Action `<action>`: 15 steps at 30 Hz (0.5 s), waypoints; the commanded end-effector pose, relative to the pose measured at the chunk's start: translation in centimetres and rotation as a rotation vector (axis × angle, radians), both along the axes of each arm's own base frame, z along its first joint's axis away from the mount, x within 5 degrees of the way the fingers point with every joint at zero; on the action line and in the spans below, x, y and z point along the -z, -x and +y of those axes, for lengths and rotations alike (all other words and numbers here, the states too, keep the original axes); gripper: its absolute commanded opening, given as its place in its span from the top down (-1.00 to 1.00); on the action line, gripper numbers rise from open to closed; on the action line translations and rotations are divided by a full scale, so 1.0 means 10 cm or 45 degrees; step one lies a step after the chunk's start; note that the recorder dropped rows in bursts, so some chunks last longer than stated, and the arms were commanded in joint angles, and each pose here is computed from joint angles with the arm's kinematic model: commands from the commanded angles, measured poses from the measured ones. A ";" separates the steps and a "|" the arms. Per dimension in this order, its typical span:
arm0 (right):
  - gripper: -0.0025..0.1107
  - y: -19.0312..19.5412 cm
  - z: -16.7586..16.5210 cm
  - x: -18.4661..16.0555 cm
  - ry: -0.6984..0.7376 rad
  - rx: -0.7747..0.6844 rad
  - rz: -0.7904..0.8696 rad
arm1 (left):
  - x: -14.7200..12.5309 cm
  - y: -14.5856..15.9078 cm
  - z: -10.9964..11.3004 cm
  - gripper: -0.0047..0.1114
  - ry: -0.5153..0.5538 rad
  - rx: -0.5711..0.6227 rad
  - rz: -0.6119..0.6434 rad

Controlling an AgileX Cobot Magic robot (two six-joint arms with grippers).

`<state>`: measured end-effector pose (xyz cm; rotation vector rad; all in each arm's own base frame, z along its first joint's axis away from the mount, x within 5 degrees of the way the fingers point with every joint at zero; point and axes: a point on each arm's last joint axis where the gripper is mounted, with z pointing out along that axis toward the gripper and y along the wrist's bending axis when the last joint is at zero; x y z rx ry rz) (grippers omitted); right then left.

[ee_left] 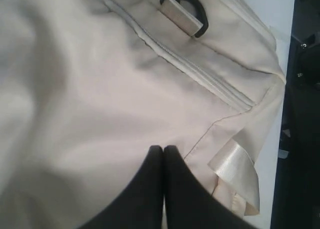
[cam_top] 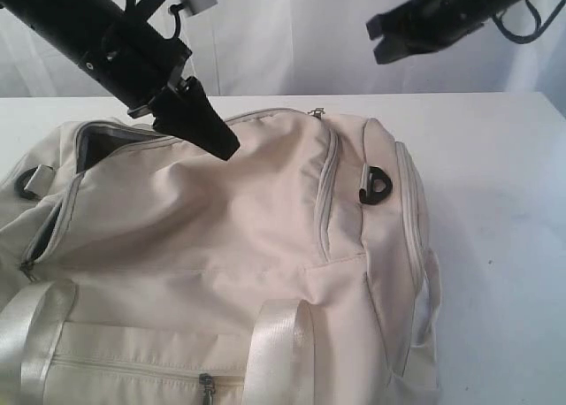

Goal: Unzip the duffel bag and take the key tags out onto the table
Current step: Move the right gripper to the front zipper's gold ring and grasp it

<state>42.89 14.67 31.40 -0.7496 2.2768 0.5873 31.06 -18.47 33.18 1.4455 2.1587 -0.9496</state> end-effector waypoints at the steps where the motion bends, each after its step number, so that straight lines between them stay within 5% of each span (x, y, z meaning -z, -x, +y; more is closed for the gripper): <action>1: 0.83 -0.02 0.05 -0.04 -0.144 -0.003 0.087 | -0.02 0.08 0.01 0.92 0.012 0.059 0.074; 9: -0.35 0.01 0.24 0.37 -0.228 -0.140 0.425 | -0.02 0.08 0.01 0.92 0.012 0.061 0.076; 15: -0.41 0.02 0.44 0.60 -0.276 -0.194 0.538 | -0.03 0.08 0.00 0.92 0.023 0.060 0.079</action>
